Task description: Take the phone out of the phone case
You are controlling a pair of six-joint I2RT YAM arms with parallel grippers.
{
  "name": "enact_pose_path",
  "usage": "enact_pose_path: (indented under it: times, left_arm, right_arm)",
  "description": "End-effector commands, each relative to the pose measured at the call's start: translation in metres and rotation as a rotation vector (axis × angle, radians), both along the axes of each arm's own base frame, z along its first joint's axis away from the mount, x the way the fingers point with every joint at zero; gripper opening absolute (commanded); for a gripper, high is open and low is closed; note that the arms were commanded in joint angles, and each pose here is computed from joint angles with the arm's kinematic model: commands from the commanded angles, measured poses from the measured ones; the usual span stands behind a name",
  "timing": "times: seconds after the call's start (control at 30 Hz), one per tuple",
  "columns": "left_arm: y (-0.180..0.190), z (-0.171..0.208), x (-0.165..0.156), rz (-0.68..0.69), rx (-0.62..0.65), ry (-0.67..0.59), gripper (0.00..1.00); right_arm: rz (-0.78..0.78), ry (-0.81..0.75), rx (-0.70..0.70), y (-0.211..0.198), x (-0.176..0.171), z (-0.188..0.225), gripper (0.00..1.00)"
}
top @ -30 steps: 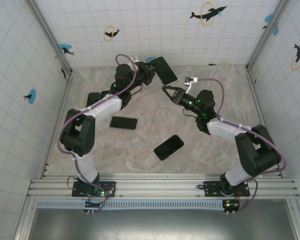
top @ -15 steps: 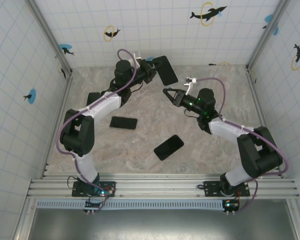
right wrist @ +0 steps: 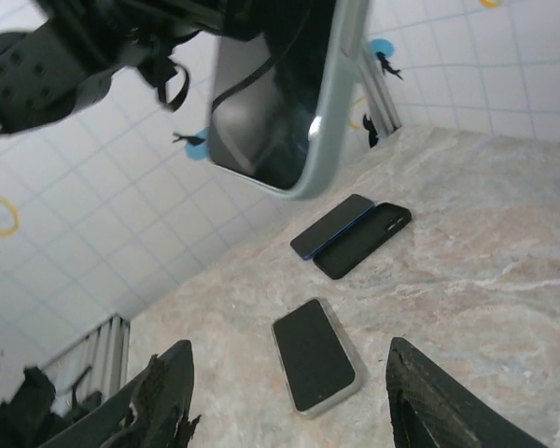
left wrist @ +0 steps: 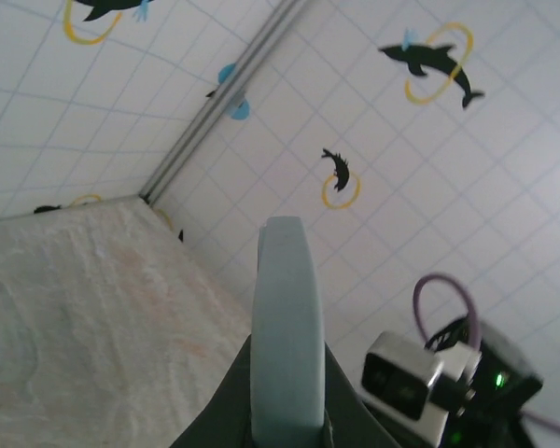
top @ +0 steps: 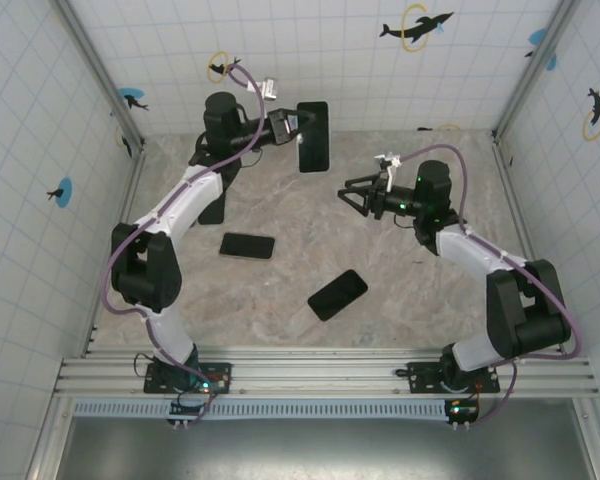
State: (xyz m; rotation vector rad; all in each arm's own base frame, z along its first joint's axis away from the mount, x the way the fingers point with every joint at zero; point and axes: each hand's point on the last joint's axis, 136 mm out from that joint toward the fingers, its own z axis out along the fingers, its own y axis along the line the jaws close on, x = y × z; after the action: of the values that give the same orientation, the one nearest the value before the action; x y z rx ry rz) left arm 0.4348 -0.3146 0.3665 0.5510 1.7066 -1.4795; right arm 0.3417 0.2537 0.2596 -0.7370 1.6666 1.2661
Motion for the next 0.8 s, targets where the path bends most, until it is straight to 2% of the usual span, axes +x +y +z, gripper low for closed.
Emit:
enact_pose_path:
  times: [0.0, 0.17, 0.33, 0.6, 0.77]
  left_arm:
    - [0.002, 0.026, -0.025, -0.100, 0.034, -0.233, 0.00]
    - [0.003, 0.027, -0.037, -0.149, 0.038, -0.314, 0.00]
    - [0.004, 0.030, -0.054, -0.215, 0.036, -0.396, 0.00]
    - [0.004, 0.040, -0.071, -0.304, -0.010, -0.395, 0.00]
    - [0.005, 0.043, -0.075, -0.312, -0.013, -0.397, 0.00]
  right_arm:
    - [0.122, -0.149, -0.048, 0.002, -0.011, 0.021, 0.56]
    - [0.146, -0.180, -0.052, 0.007, -0.009, 0.025, 0.57]
    - [0.159, -0.214, -0.115, 0.012, 0.001, 0.014, 0.56]
    - [0.258, -0.268, -0.122, 0.036, 0.001, 0.015, 0.50]
    - [0.302, -0.295, -0.121, 0.047, 0.000, 0.014, 0.43]
